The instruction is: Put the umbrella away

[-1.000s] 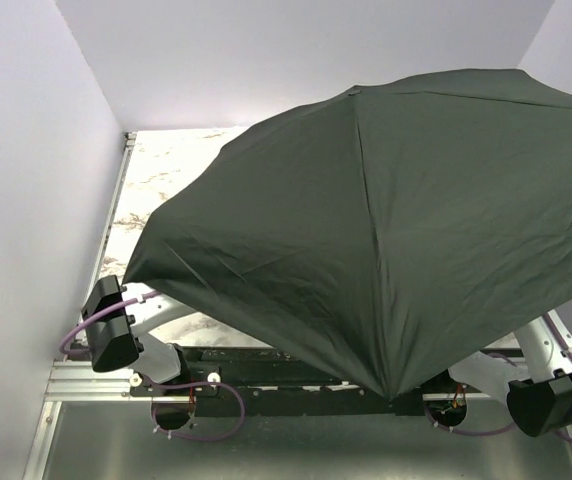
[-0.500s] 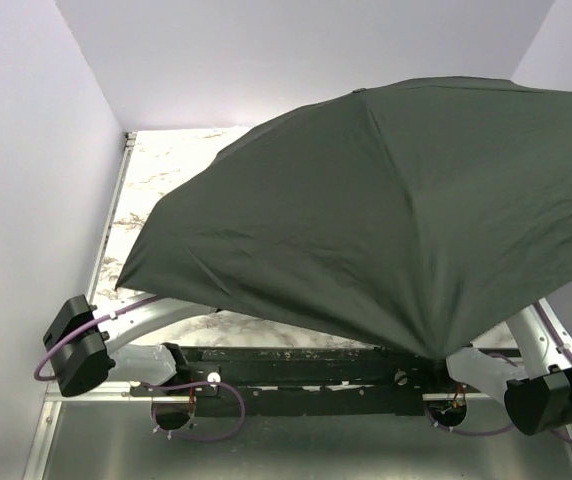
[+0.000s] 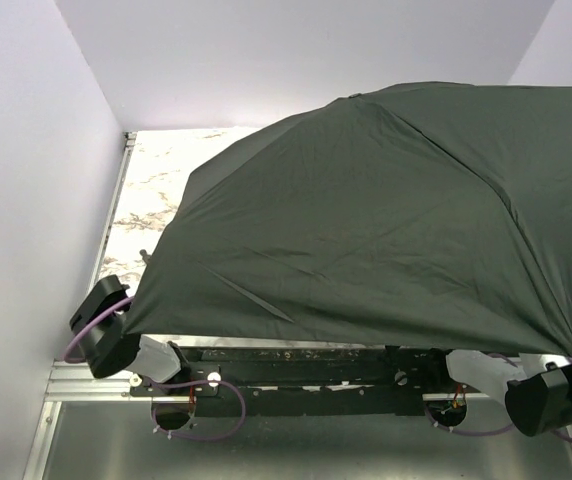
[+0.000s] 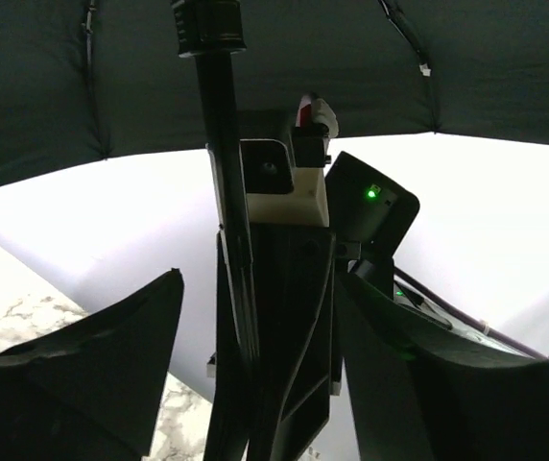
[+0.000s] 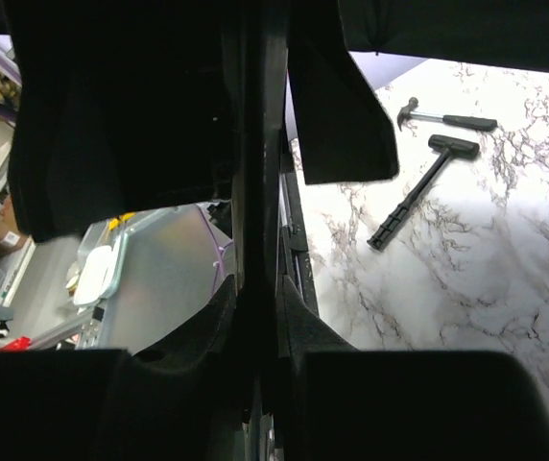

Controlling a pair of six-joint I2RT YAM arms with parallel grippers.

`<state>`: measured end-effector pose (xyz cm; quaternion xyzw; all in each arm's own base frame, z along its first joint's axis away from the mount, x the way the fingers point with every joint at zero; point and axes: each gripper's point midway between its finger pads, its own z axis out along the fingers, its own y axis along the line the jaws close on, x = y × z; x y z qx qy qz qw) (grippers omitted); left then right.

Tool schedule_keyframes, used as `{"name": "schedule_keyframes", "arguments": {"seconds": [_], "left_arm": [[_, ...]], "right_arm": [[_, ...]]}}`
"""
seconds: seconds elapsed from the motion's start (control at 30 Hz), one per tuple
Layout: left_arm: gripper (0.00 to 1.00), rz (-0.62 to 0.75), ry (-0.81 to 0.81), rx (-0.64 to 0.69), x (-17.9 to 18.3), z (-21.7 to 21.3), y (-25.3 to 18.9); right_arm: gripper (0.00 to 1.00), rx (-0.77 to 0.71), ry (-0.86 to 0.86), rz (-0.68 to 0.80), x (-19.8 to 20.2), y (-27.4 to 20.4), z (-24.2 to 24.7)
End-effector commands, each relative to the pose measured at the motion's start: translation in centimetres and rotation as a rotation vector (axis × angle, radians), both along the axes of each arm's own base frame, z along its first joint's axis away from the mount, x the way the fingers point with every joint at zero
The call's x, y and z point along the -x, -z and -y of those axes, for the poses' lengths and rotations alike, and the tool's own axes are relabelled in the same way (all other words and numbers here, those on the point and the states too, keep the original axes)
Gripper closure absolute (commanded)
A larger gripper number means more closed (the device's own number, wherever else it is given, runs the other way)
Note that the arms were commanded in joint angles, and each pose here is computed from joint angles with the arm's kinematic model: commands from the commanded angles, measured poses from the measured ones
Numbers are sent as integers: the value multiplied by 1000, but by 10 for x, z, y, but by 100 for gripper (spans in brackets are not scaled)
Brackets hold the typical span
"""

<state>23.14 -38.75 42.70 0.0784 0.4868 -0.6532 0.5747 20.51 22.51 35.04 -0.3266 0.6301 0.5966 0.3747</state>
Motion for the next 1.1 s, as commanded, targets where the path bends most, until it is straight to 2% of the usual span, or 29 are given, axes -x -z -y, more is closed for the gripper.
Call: {"name": "schedule_keyframes", "arguments": {"seconds": [0.0, 0.03, 0.07, 0.13, 0.17, 0.23, 0.27, 0.33, 0.4, 0.5, 0.6, 0.67, 0.7, 0.73, 0.8, 0.9, 0.93, 1.03, 1.07], "left_arm": [[42, 55, 124, 57, 16, 15, -25], [50, 57, 137, 56, 16, 18, -26], [62, 56, 142, 52, 16, 20, -26], [92, 37, 133, 42, 12, 23, -24], [100, 29, 118, 39, 9, 22, -24], [100, 1, 67, 20, 2, 18, -19], [100, -19, 20, 9, -3, 14, -17], [100, -64, -98, -27, -15, 5, -12], [100, -114, -217, -73, -25, -4, -5], [100, -169, -350, -119, -33, -8, -2], [100, -181, -383, -146, -33, -1, -2], [100, -180, -395, -147, -34, 3, -3], [100, -176, -399, -142, -34, 4, -5], [100, -176, -400, -139, -34, 4, -6], [100, -171, -399, -135, -34, 5, -10], [100, -131, -347, -109, -25, 7, -16], [98, -99, -301, -77, -19, 6, -18], [50, -48, -143, 36, -2, -7, -18], [39, -42, -109, 76, 2, -15, -13]], "right_arm": [[99, -26, -47, 82, 12, -12, 1], [99, -26, -45, 82, 12, -12, 1], [99, -26, -46, 82, 12, -12, 1], [99, -24, -40, 87, 12, -11, 1], [99, -19, -34, 93, 11, -11, 1], [99, 1, 7, 106, 5, -8, 2], [93, 24, 38, 94, 1, -3, 3], [74, 70, 116, 120, -12, 2, 7], [64, 103, 173, 145, -22, 6, 10], [61, 120, 209, 152, -30, 7, 12], [61, 128, 219, 149, -35, 9, 12], [63, 130, 222, 149, -35, 10, 12], [67, 131, 224, 147, -36, 11, 12], [74, 132, 226, 147, -36, 12, 12], [98, 131, 220, 148, -35, 12, 12], [99, 106, 195, 143, -28, 6, 10], [99, 89, 170, 135, -23, 2, 9], [99, 30, 97, 99, -10, -13, 6], [99, 17, 79, 98, -7, -17, 6]]}}
